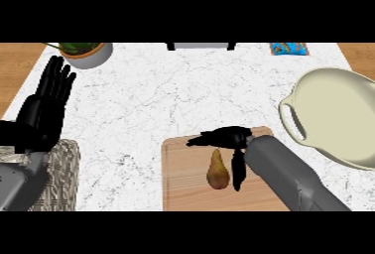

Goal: Pick the pear from the cutting board and place it in the pot

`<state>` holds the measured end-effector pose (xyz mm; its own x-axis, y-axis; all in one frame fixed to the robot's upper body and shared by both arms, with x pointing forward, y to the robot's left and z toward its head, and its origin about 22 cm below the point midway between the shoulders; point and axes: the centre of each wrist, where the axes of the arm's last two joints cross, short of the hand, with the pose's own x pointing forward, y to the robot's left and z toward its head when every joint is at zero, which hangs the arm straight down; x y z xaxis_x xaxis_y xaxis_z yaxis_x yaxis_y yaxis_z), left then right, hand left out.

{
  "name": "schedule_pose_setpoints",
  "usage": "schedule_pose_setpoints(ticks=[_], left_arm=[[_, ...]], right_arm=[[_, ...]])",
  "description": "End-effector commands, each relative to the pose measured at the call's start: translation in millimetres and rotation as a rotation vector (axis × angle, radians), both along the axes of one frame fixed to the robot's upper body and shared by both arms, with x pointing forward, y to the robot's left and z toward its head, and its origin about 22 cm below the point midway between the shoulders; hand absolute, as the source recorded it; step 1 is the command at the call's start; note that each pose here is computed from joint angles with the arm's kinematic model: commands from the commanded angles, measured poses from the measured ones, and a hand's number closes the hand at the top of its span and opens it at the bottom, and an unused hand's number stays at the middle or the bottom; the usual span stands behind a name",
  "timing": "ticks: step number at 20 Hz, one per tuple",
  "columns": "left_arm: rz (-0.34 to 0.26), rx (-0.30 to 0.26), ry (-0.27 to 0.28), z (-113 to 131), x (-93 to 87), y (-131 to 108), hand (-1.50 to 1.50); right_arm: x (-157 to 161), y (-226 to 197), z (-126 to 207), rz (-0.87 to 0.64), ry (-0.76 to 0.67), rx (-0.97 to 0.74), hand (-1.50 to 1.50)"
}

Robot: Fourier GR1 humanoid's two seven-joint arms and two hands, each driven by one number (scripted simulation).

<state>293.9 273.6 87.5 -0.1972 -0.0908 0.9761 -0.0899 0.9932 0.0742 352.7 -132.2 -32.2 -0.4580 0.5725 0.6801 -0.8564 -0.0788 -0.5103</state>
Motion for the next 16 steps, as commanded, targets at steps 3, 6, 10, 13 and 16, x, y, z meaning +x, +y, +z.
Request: schedule_pose_setpoints(ticks=[3,6,10,13,16], left_arm=[[0.023,-0.049,0.002,-9,6.6,-15,0.00],[0.026,-0.032,0.011,4,12.4,10,0.00],[0.022,-0.045,0.019,-7,17.2,-13,0.00],[0.022,-0.048,0.018,-24,1.1,-18,0.00],[-0.002,-0.062,0.003,-2,1.3,-2,0.00]], right_arm=[[-15,22,-18,0.038,0.049,0.018,-1.50],[-36,28,-34,0.157,-0.012,0.107,1.50],[-34,26,-20,0.173,-0.037,0.164,1.50],[-31,43,-23,0.150,-0.062,0.143,1.50],[-27,53,-14,0.132,-0.083,0.141,1.50]])
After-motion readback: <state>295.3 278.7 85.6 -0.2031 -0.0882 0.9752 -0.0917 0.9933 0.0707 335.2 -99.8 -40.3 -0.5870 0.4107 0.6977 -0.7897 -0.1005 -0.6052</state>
